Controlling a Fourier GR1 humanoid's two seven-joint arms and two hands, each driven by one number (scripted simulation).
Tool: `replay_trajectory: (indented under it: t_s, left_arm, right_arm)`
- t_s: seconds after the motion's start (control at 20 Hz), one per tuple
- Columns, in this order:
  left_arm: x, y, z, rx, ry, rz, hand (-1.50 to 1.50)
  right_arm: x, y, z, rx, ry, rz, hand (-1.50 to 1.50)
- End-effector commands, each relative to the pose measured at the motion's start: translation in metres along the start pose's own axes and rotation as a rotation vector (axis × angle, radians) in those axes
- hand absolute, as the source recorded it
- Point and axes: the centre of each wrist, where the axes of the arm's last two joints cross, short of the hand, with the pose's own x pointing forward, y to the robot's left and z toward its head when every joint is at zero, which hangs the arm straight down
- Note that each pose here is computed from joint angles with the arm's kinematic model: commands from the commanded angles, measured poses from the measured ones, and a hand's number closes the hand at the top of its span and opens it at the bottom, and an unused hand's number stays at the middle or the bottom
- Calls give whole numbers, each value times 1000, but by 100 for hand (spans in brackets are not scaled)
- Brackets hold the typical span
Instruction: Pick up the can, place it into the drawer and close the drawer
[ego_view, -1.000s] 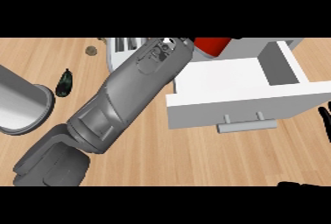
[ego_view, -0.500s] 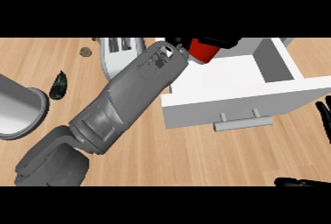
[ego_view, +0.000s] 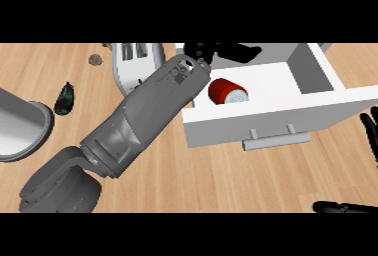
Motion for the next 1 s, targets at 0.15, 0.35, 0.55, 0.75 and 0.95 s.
replay_trajectory:
  t_s: [0.15,0.35,0.55,0.75,0.95]
  left_arm:
    - [-12,-1,4,60,10,-7,-150]
    - [2,-2,1,65,13,33,-150]
    - [-2,-2,3,76,48,80,-150]
    - [4,-5,6,59,49,116,-150]
    - [18,-5,3,69,26,171,-150]
  right_arm:
    - [9,4,-4,35,-26,4,-150]
    - [8,-12,-1,0,-54,84,-150]
    - [21,-7,-5,33,-133,237,-150]
    - [33,-7,-10,85,-169,344,-150]
    - [35,6,-16,102,-216,405,-150]
